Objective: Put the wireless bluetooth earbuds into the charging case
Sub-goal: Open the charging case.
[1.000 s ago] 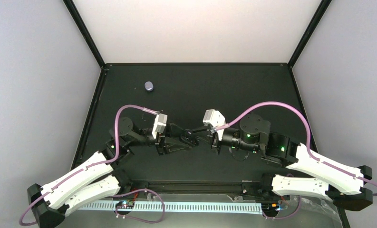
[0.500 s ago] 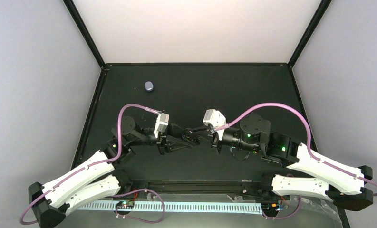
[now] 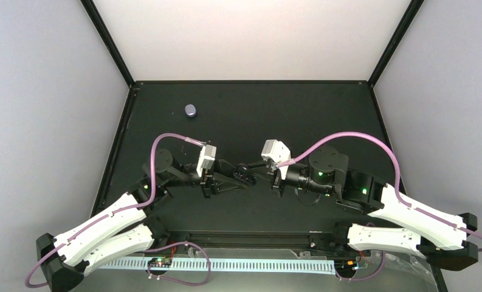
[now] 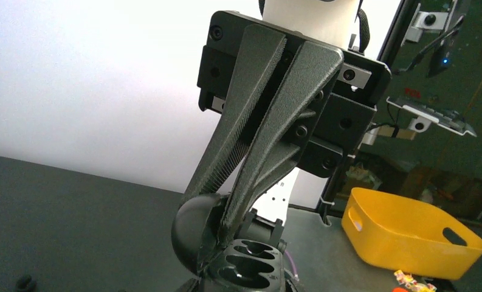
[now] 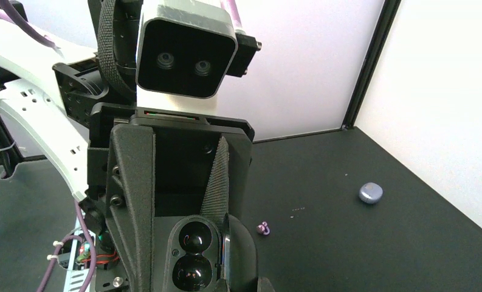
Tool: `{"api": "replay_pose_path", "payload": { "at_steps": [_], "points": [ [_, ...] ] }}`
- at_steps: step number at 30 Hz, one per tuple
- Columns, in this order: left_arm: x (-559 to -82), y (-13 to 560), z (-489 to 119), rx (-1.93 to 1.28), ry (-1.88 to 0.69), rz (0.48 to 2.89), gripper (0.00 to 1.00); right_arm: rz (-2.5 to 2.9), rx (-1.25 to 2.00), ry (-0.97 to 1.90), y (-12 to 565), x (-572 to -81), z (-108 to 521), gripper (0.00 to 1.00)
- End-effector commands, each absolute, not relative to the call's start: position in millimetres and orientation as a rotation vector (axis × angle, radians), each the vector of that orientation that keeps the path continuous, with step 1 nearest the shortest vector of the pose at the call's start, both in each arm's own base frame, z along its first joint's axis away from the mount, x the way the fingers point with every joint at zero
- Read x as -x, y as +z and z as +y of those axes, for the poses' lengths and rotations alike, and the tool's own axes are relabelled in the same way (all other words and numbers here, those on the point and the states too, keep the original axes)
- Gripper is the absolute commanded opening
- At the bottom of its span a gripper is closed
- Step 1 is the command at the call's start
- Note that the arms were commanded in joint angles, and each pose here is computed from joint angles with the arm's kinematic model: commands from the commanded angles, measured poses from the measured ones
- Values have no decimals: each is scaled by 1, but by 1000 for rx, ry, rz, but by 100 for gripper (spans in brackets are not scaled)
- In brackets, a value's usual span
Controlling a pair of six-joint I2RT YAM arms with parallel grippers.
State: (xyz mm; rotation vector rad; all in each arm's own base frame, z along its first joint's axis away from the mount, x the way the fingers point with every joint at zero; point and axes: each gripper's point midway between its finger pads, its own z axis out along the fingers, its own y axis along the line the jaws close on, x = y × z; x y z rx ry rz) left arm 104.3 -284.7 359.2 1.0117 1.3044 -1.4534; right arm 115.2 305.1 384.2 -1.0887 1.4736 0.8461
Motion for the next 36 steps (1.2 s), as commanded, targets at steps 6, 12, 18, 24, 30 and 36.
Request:
{"api": "replay_pose_path", "payload": {
  "at_steps": [6, 12, 18, 24, 30, 36],
  "points": [
    [-101, 370, -283, -1015, -1452, 1254, 32, 1428, 1056, 866, 399, -114, 301, 1],
    [-101, 373, -283, -1009, -1456, 1244, 43, 1429, 1057, 872, 398, -113, 302, 1],
    [-101, 375, -283, -1008, -1460, 1234, 42, 1431, 1059, 878, 397, -113, 303, 1],
    [-100, 376, -284, -1012, -1467, 1229, 34, 1430, 1058, 885, 396, -113, 305, 1],
    [-101, 377, -284, -1014, -1468, 1222, 23, 1431, 1060, 888, 394, -112, 306, 1],
    [-100, 376, -284, -1018, -1467, 1221, 10, 1429, 1059, 888, 395, -112, 305, 1]
  ]
}}
